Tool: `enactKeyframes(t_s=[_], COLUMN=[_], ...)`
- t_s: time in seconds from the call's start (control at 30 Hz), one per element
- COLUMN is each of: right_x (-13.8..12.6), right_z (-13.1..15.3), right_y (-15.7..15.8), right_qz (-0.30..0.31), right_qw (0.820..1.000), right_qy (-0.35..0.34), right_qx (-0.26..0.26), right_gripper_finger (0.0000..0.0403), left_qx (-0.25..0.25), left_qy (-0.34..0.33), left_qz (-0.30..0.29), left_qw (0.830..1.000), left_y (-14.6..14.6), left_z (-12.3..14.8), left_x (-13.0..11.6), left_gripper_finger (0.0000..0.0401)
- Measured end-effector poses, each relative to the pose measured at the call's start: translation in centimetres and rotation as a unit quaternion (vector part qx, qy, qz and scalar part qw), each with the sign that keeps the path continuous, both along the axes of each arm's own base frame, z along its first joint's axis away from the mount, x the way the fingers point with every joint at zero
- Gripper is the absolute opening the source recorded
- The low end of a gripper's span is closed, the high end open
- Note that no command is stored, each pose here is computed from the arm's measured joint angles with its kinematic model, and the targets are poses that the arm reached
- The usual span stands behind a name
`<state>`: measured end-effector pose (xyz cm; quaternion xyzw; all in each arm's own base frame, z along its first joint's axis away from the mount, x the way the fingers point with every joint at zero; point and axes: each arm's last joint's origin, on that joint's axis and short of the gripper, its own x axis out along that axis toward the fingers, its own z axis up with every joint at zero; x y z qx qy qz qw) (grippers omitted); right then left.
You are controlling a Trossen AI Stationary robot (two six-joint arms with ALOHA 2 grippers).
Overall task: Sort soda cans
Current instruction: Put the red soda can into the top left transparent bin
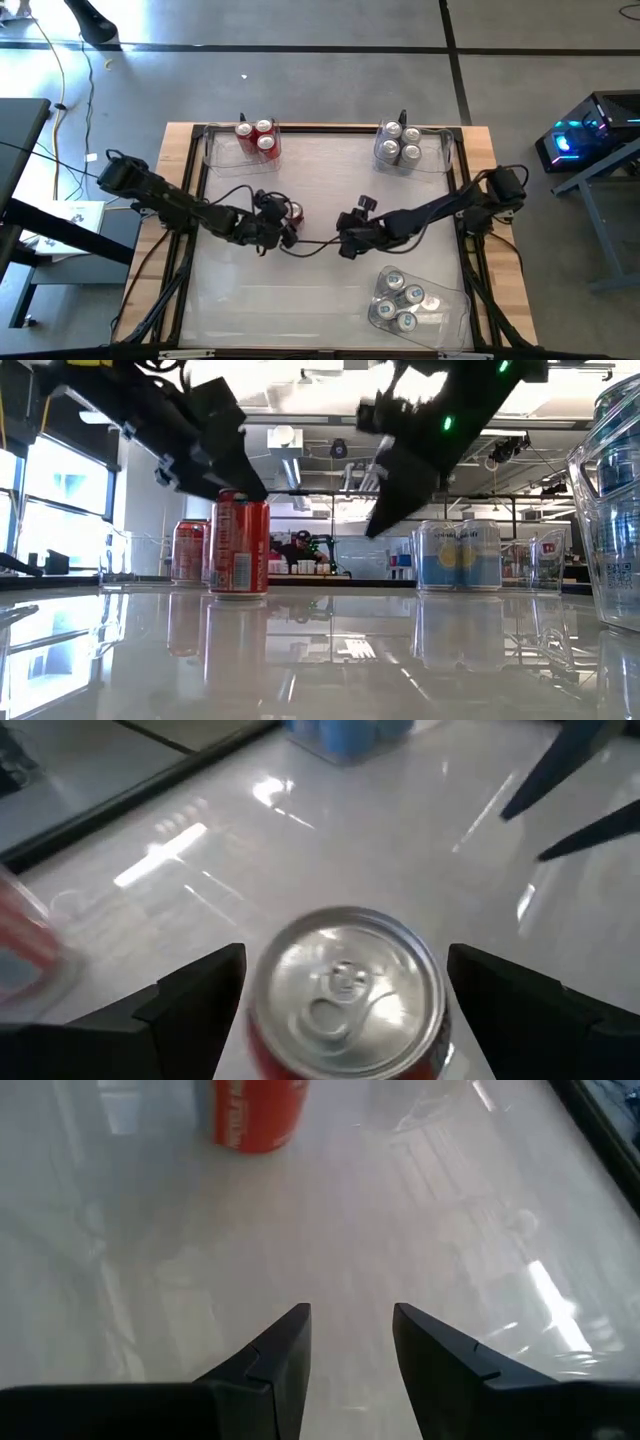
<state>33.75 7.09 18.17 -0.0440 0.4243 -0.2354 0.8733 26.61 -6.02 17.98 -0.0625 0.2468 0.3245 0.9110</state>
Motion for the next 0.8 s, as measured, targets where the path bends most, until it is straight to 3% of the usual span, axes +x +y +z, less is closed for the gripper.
enactKeyframes(t_s=[0.37, 0.6, 0.8], right_x=[-0.7, -2.9, -6.0], right_z=[1.0, 3.2, 5.5], right_y=[1.4, 2.3, 3.2], right_qz=[0.009, -0.014, -0.047], right_qw=[1.000, 0.998, 0.995], right_qy=[-0.016, -0.030, -0.052], right_qx=[-0.024, -0.047, -0.066], right_gripper_finger=[0.0139, 0.0139, 0.0139], left_qx=[-0.002, -0.004, 0.008], left_qy=[0.025, 0.024, 0.018], left_qz=[0.013, 0.013, 0.020], left_qw=[1.000, 1.000, 1.000], left_y=[0.3, 0.4, 0.7], left_z=[-2.0, -1.9, 0.9], left_x=[0.7, 0.7, -0.3], left_gripper_finger=[0.0337, 0.0292, 0.0292])
